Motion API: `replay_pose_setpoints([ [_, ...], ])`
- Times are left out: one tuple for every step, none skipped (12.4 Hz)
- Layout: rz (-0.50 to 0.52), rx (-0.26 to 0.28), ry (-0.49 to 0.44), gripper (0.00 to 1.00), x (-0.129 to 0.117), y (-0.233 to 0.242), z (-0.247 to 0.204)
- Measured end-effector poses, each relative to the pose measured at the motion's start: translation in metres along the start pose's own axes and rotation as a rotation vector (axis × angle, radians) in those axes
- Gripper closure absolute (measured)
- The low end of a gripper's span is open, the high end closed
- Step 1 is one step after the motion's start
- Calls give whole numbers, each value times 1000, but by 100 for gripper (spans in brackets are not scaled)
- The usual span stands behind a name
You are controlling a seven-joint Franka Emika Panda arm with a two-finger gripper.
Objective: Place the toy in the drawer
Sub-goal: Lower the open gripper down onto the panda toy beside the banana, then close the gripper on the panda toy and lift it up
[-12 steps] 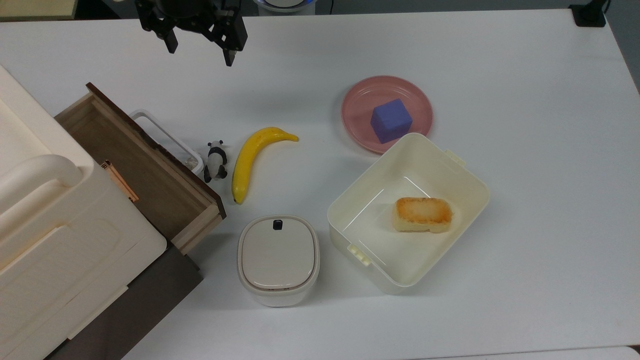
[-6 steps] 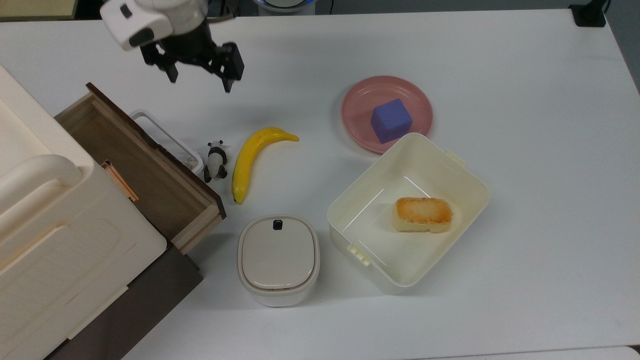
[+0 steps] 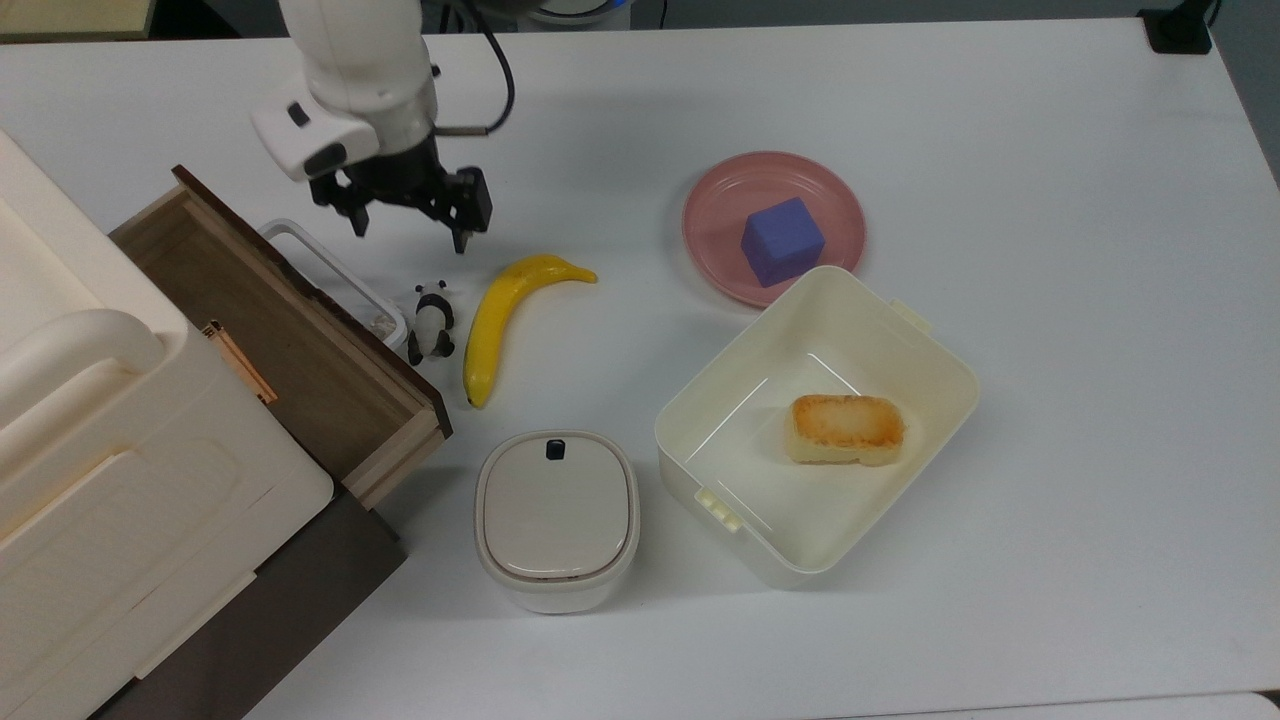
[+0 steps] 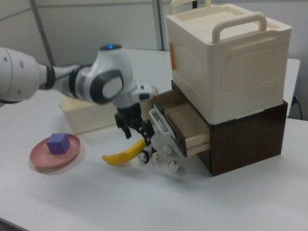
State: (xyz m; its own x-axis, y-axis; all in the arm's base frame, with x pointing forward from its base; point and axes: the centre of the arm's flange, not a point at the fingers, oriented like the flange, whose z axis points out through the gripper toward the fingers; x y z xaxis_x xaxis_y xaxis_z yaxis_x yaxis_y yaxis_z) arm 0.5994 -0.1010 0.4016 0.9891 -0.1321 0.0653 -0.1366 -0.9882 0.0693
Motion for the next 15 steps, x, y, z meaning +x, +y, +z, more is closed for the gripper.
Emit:
replay_pose_setpoints([
  [0, 0, 22, 0, -2, 1, 14],
  [4, 0, 33, 0, -5, 3, 31],
  [6, 0, 35, 0, -6, 5, 39],
  [6, 0, 36, 0, -5, 6, 47],
  [4, -1, 37, 1, -4, 6, 53],
  [2, -1, 39, 2, -3, 5, 60],
  [-3, -1, 40, 9, -1, 3, 70],
  [-21, -1, 38, 13, -1, 1, 77],
  [-45, -1, 37, 19, 0, 0, 82],
  [-66, -2, 36, 36, 0, 0, 86],
  [-76, -2, 36, 51, 0, 0, 86],
  [-81, -2, 39, 67, 1, 0, 84],
  [-85, -2, 43, 67, 2, -2, 83],
  [-87, -1, 48, 67, 4, -3, 80],
  [-89, -1, 56, 67, 6, -4, 77],
])
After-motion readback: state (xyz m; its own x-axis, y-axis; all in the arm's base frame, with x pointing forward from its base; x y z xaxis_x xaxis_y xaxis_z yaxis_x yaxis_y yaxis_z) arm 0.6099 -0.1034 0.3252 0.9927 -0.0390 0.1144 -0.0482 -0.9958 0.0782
